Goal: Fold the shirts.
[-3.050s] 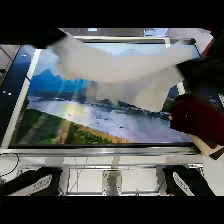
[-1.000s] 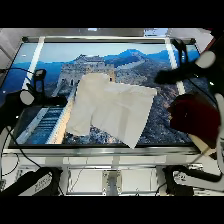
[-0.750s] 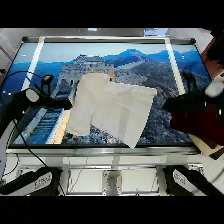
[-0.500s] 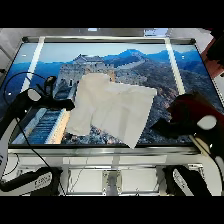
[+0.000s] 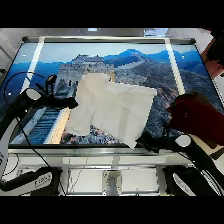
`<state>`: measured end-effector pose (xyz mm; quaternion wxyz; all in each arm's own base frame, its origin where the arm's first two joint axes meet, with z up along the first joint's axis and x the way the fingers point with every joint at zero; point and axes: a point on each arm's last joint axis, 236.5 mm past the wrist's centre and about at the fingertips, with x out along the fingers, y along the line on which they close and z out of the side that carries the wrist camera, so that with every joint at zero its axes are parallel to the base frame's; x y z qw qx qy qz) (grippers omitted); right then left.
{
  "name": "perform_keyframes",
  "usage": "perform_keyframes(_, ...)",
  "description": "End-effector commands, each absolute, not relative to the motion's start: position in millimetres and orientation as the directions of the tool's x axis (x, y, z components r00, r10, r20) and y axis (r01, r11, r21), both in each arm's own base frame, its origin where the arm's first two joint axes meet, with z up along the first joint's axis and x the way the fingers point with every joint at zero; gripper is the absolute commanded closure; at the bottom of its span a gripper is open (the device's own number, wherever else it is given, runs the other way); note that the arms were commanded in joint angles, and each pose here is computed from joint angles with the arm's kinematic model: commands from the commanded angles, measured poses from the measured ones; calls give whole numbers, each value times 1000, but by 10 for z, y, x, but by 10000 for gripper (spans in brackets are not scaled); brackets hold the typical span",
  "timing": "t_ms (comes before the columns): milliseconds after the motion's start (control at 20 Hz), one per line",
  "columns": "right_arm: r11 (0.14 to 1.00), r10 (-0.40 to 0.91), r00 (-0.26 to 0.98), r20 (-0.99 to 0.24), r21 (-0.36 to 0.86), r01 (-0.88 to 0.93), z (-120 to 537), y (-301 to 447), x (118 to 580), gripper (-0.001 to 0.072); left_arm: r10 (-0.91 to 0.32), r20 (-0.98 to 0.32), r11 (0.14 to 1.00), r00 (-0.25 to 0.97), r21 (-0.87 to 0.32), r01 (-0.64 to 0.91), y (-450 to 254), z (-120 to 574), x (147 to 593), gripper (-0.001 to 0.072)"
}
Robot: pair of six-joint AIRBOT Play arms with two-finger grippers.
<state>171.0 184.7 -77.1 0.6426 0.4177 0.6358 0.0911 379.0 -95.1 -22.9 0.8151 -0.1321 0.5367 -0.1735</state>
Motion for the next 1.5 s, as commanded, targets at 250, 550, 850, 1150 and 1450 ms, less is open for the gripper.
perform_keyframes(250,692,610,118,-783,600,401,-1110,2083,1577,303,-466,-823,885,324,-443,146,-1046,-214,3698,16)
perform_keyframes(550,654,582,220,-783,611,446,-1087,1986,1852,398,-466,-823,884,326,-443,146,-1047,-212,3702,17)
perform_keyframes(850,646,572,264,-777,625,438,-1067,1962,1955,675,-463,-821,886,334,-440,146,-1039,-209,3720,16)
perform_keyframes(1150,694,575,387,-721,680,236,-590,2038,2400,677,-471,-850,882,236,-455,121,-962,-443,3578,17)
perform_keyframes(1450,709,579,449,-681,692,135,-234,2100,2666,677,-430,-889,898,160,-402,180,-798,-828,3531,17)
